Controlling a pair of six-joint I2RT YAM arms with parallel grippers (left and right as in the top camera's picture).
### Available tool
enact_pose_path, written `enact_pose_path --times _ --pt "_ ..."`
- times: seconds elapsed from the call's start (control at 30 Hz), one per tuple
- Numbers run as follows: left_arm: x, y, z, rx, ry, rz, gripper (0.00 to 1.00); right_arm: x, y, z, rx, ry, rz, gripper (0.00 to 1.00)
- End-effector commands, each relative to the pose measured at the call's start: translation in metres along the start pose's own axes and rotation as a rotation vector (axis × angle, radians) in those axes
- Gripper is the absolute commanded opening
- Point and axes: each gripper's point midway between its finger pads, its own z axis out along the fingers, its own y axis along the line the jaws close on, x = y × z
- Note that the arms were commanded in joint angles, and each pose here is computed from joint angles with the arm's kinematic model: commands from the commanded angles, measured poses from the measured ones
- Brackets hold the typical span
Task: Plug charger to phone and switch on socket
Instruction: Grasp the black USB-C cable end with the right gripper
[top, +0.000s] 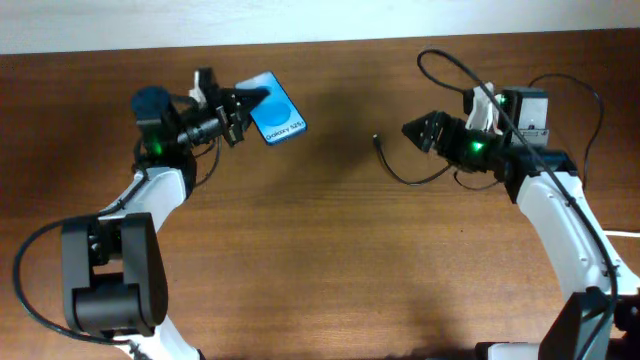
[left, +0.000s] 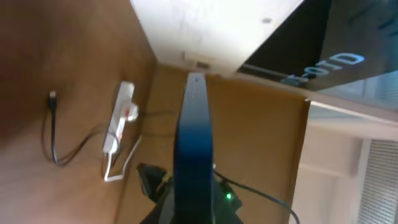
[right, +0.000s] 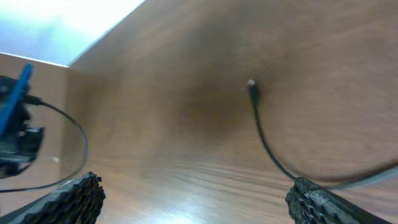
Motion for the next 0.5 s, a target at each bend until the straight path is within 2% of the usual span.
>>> enact_pose_path --times 0.0,0.07,0.1,0.2,0.23,0.27,0.37,0.47 --pt "0.011 0.032 0.001 -0.111 0.058 -0.217 0.00 0.009 -0.018 -0.005 0.108 0.016 -0.052 0.98" --pt "0.010 0.040 0.003 -0.120 0.065 -0.232 0.00 0.013 -0.023 -0.006 0.133 0.030 -0.044 0.98" --pt "0.012 0.041 0.006 -0.115 0.081 -0.220 0.00 0.014 -0.023 -0.005 0.139 0.037 -0.075 1.00" --pt "0.014 0.038 0.008 -0.104 0.099 -0.187 0.00 0.021 -0.017 0.011 0.257 0.031 -0.223 0.94" --pt "0.015 0.038 0.008 -0.103 0.102 -0.178 0.00 0.020 -0.013 0.022 0.312 0.007 -0.286 0.85" --pt "0.015 0.038 0.008 -0.103 0.105 -0.178 0.00 0.017 -0.014 0.033 0.359 -0.017 -0.325 0.69" --pt "0.016 0.034 0.008 -0.092 0.114 -0.154 0.00 0.018 -0.017 0.072 0.385 -0.032 -0.379 0.66" --pt "0.018 0.032 0.008 -0.085 0.126 -0.138 0.00 0.016 -0.029 0.100 0.400 -0.046 -0.395 0.54"
